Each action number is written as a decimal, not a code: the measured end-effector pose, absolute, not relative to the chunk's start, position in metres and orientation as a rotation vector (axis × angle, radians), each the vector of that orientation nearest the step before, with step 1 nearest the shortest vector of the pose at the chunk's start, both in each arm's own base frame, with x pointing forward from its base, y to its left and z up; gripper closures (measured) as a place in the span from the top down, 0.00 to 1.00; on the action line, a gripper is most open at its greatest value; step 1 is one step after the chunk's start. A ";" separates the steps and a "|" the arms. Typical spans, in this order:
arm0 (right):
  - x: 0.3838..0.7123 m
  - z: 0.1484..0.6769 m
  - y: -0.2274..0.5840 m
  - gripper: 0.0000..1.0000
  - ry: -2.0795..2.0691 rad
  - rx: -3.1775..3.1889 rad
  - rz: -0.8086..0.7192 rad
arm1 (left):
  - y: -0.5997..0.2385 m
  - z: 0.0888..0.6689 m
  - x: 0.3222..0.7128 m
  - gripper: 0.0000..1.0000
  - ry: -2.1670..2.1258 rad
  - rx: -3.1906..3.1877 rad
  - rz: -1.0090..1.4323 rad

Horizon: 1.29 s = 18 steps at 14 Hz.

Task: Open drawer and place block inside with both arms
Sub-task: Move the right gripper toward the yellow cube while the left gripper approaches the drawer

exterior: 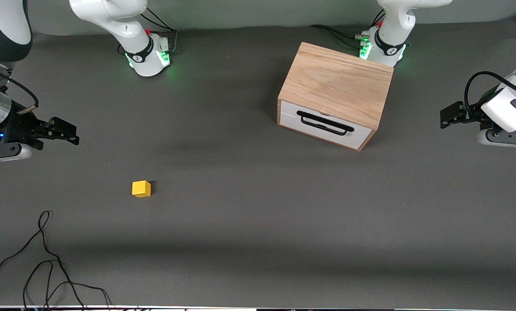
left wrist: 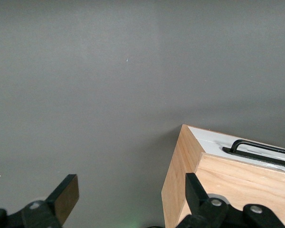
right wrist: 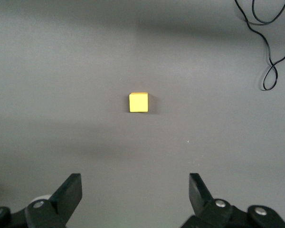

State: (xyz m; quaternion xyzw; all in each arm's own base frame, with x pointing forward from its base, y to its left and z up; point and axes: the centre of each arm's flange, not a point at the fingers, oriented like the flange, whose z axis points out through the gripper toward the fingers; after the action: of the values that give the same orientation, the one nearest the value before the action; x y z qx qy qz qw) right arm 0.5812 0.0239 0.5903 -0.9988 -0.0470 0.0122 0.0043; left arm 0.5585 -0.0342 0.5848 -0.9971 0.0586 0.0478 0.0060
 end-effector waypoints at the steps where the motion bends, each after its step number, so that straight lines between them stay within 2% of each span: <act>1: 0.581 0.590 0.024 1.00 -0.146 -3.129 0.038 | -0.034 0.585 0.559 1.00 0.182 -3.121 0.149; 10: 0.585 0.582 0.023 1.00 -0.141 -3.129 0.050 | -0.032 0.584 0.558 1.00 0.178 -3.121 0.158; 18: 0.593 0.522 0.022 1.00 -0.135 -3.129 0.091 | -0.038 0.586 0.557 1.00 0.182 -3.137 0.154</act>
State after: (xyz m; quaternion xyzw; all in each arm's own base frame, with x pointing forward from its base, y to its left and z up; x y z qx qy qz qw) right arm 0.5926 0.0216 0.5219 -0.9986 -0.0431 0.0289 0.0042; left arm 0.5570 -0.0383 0.5863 -0.9971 0.0580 0.0489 -0.0022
